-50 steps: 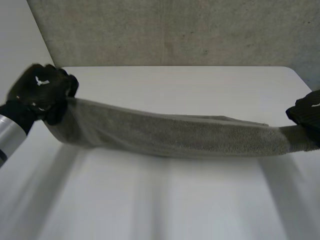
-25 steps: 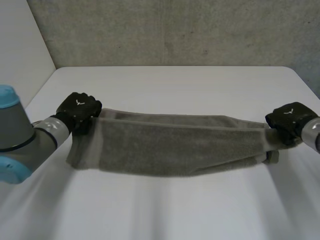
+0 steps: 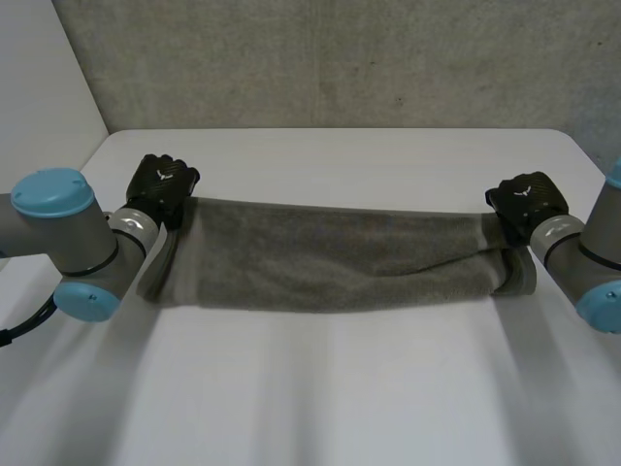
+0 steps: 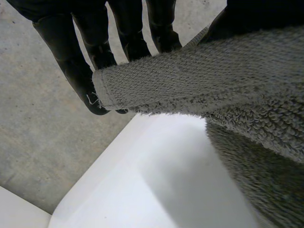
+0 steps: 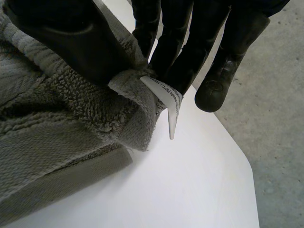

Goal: Fold the towel.

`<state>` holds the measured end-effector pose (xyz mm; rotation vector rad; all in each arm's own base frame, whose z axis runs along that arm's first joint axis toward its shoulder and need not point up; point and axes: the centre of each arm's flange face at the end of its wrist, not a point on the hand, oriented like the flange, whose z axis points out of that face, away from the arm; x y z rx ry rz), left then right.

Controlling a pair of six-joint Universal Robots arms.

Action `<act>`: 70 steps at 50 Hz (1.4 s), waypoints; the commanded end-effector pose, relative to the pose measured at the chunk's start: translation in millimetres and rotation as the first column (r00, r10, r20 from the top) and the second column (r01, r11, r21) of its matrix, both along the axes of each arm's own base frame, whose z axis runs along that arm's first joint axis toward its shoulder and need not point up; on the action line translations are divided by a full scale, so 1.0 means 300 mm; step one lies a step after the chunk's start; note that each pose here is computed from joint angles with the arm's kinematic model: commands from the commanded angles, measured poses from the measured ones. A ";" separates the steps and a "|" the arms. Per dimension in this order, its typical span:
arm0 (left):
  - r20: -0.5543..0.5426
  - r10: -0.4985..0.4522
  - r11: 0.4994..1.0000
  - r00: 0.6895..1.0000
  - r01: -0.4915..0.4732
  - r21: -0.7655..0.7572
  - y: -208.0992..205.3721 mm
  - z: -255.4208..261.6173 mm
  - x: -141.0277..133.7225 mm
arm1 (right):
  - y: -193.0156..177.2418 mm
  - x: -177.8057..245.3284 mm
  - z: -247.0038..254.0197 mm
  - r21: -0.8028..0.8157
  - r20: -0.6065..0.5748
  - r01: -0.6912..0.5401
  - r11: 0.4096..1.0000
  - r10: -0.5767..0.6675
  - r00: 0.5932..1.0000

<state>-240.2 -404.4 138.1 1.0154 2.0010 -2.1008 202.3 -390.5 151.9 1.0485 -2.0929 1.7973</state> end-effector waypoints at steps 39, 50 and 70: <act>-0.035 0.091 0.991 0.995 -0.094 -0.098 0.082 0.197 0.042 | 0.107 -0.007 0.276 -0.176 0.089 0.088 0.980 -0.074 0.993; -0.008 -0.034 0.999 0.999 0.034 0.024 0.261 0.128 0.048 | 0.199 -0.125 0.160 0.110 0.048 0.107 0.988 -0.113 0.992; 0.009 -0.028 0.992 1.000 0.026 0.120 0.275 0.021 0.075 | 0.124 -0.143 -0.048 0.232 0.141 0.048 0.971 -0.082 0.987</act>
